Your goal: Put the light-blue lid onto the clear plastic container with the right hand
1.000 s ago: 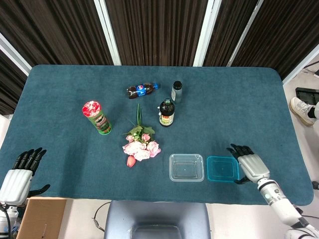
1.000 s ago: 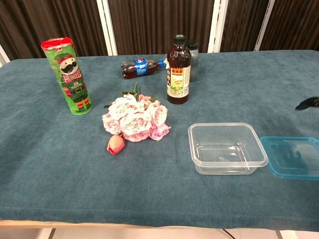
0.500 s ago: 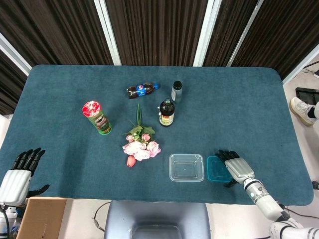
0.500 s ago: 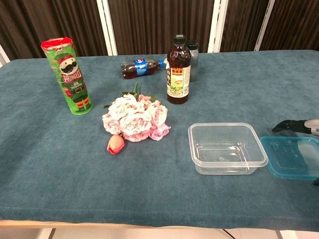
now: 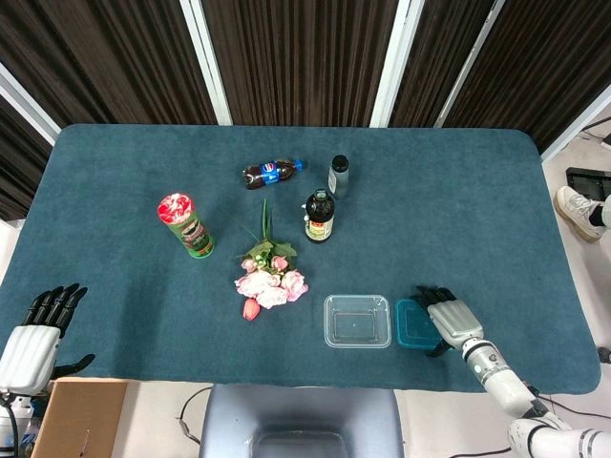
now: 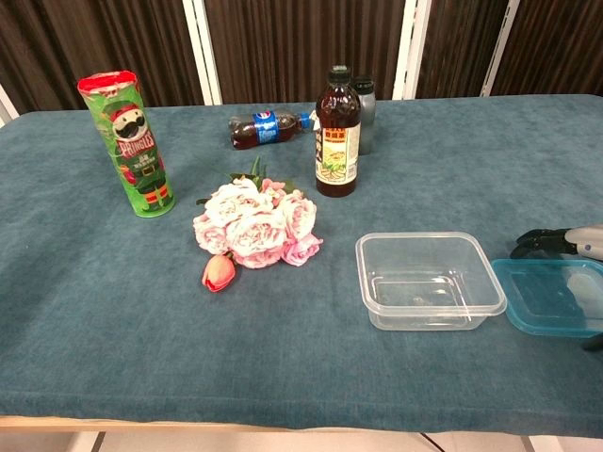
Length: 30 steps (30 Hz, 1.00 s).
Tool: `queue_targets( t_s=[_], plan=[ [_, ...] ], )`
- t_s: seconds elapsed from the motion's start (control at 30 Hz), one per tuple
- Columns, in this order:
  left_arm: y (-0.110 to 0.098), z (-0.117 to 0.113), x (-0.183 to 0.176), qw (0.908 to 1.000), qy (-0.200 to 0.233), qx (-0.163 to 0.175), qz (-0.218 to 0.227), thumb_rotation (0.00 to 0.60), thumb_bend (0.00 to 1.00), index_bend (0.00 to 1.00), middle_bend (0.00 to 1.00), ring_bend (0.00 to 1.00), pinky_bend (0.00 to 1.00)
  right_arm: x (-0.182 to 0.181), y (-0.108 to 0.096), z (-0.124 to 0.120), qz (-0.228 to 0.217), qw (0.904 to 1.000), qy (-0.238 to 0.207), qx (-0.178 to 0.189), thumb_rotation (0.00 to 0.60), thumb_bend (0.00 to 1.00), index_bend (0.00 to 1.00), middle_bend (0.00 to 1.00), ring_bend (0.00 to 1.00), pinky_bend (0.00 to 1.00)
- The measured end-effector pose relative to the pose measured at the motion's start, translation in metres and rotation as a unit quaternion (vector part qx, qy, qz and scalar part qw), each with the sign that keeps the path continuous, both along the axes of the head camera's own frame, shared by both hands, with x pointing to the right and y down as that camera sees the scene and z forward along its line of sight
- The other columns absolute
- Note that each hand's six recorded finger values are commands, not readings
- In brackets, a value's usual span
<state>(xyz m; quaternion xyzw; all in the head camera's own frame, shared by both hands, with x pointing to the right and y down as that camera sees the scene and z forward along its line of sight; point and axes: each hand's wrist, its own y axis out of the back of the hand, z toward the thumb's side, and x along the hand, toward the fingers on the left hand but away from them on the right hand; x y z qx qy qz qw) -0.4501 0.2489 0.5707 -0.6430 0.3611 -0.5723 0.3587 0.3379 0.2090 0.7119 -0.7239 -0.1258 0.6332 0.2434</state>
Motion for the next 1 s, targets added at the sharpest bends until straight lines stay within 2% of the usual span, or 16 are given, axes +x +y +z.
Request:
queue_targets(
  t_s=[0.47, 0.67, 0.9, 1.0],
  plan=[
    [0.0006, 0.0010, 0.0009, 1.0000, 0.000, -0.003, 0.002, 0.600, 0.44, 0.00, 0.04, 0.04, 0.10, 0.0045, -0.0036, 0.0032, 0.004, 0.9999, 0.012, 0.000, 0.600, 0.17, 0.29, 0.13, 0.02, 0.08],
    [0.0007, 0.0009, 0.0006, 1.0000, 0.000, -0.004, 0.002, 0.600, 0.44, 0.00, 0.04, 0.04, 0.10, 0.0052, -0.0035, 0.0057, 0.008, 0.9999, 0.012, -0.002, 0.600, 0.17, 0.34, 0.19, 0.06, 0.10],
    [0.0009, 0.0008, 0.0005, 1.0000, 0.000, -0.004, 0.001, 0.600, 0.44, 0.00, 0.04, 0.04, 0.10, 0.0033, -0.0029, 0.0047, 0.007, 0.9999, 0.008, 0.006, 0.600, 0.19, 0.63, 0.44, 0.34, 0.18],
    [0.0010, 0.0010, 0.0005, 1.0000, 0.000, -0.004, 0.001, 0.600, 0.44, 0.00, 0.04, 0.04, 0.10, 0.0032, -0.0018, 0.0045, 0.005, 0.9999, 0.009, 0.006, 0.600, 0.20, 0.79, 0.56, 0.49, 0.22]
  ],
)
